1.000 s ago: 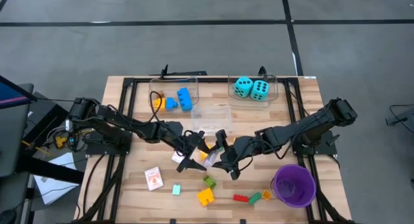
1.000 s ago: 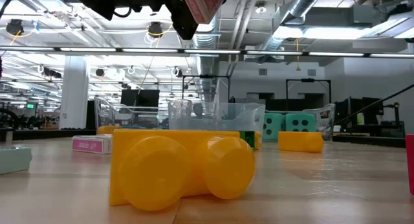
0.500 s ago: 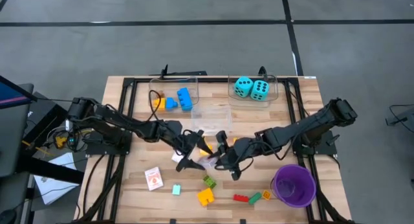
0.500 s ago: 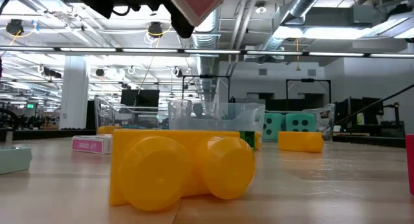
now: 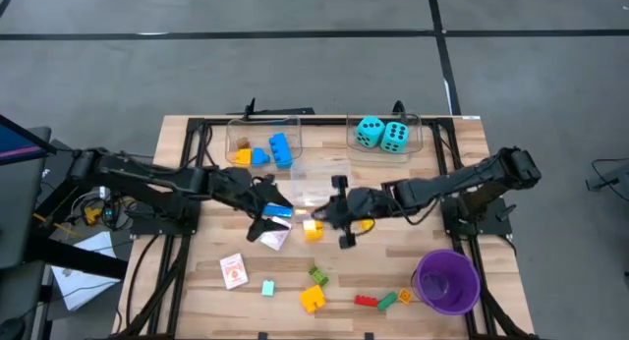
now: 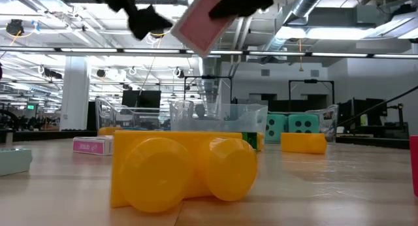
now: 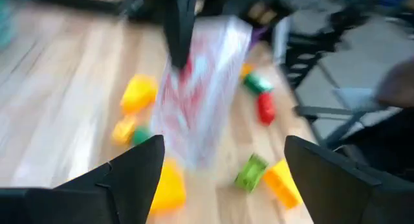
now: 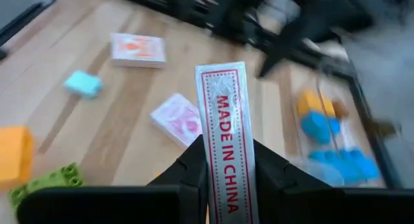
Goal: Pick & Place Toys
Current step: Put the red deck of cards into the bottom transparent bin
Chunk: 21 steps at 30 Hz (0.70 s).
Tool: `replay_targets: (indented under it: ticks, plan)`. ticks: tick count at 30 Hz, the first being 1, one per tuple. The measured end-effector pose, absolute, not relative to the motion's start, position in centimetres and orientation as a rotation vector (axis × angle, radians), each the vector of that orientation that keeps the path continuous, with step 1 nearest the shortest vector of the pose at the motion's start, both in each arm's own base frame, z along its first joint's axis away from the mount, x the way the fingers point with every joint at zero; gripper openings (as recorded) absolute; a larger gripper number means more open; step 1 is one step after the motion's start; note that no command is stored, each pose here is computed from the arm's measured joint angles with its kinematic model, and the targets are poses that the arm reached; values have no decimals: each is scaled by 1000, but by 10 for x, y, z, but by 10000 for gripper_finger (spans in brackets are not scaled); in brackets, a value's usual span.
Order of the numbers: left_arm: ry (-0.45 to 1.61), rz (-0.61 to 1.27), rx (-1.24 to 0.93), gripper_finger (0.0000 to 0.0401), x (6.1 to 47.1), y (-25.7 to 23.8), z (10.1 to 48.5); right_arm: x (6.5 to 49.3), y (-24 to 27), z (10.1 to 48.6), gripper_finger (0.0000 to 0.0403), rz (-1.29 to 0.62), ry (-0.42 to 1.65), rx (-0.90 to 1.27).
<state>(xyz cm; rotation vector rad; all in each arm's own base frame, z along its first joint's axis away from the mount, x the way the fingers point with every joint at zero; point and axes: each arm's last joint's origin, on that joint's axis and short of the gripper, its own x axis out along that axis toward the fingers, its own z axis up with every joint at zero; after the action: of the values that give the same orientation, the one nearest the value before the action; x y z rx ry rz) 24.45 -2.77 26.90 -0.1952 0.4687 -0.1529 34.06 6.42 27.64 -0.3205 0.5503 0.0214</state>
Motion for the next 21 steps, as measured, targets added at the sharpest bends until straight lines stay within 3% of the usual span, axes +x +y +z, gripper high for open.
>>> replay_targets:
  ticks: [12,21]
  plan:
    - [475,315,-362,293,210,-22,222,338,-16,265,63,-391,644,253]
    - [196,408,-419,290,202,-16,252,329,-20,253,63,-588,684,372]
